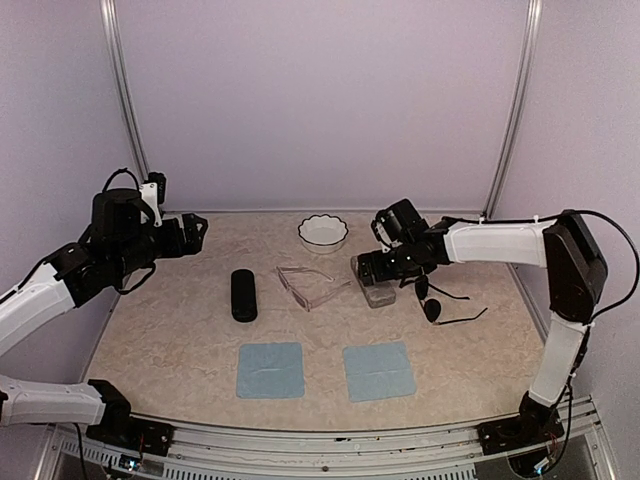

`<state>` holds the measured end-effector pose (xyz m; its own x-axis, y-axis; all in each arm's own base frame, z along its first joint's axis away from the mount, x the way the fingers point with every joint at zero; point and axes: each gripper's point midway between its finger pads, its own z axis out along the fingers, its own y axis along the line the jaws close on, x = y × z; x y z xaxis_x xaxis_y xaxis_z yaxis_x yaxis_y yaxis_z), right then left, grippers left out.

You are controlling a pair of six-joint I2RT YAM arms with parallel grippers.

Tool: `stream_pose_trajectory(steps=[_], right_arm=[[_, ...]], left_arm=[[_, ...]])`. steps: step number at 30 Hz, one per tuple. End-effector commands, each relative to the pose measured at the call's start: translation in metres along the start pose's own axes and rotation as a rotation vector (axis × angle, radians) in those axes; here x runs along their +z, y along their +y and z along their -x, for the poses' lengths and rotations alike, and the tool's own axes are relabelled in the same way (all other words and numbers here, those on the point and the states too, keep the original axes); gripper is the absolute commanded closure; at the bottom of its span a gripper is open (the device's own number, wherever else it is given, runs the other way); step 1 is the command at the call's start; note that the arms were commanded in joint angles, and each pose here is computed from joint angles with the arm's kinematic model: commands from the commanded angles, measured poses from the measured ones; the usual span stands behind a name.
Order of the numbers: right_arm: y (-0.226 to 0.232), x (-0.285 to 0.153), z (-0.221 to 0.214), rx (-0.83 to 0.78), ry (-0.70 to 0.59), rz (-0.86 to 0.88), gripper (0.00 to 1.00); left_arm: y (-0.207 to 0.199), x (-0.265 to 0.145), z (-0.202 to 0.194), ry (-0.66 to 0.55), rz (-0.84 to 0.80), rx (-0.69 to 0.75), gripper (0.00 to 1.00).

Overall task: Organize the sunglasses
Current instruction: Pick up the sunglasses case from the center of the board.

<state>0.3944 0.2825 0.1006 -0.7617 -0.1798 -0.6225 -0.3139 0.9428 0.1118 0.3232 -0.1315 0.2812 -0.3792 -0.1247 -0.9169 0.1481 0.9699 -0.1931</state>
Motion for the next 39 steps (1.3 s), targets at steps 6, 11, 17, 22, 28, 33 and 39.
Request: stream_pose_trajectory(steps=[6, 11, 17, 22, 28, 33, 39], right_arm=[[-0.006, 0.031, -0.032, -0.006, 0.118, -0.095, 0.00], [-0.011, 0.038, -0.043, 0.025, 0.142, -0.119, 0.00], [-0.012, 0.038, -0.045, 0.029, 0.143, -0.124, 0.02], [-0.013, 0.038, -0.043, 0.014, 0.141, -0.132, 0.08], [-0.013, 0.039, -0.044, 0.001, 0.145, -0.137, 0.19], [-0.011, 0.036, -0.042, -0.006, 0.137, -0.132, 0.36], [-0.008, 0.023, -0.032, -0.006, 0.102, -0.128, 0.55]], left_arm=[[0.007, 0.000, -0.010, 0.024, 0.024, -0.002, 0.01], [0.005, 0.002, -0.011, 0.032, 0.017, 0.000, 0.01], [0.003, 0.004, -0.009, 0.035, 0.009, 0.006, 0.01], [0.001, 0.005, -0.008, 0.033, 0.004, 0.005, 0.01], [0.001, 0.006, -0.008, 0.040, 0.004, 0.008, 0.01], [0.001, 0.007, -0.007, 0.040, 0.005, 0.009, 0.01], [-0.001, 0.010, -0.006, 0.048, 0.006, 0.006, 0.01]])
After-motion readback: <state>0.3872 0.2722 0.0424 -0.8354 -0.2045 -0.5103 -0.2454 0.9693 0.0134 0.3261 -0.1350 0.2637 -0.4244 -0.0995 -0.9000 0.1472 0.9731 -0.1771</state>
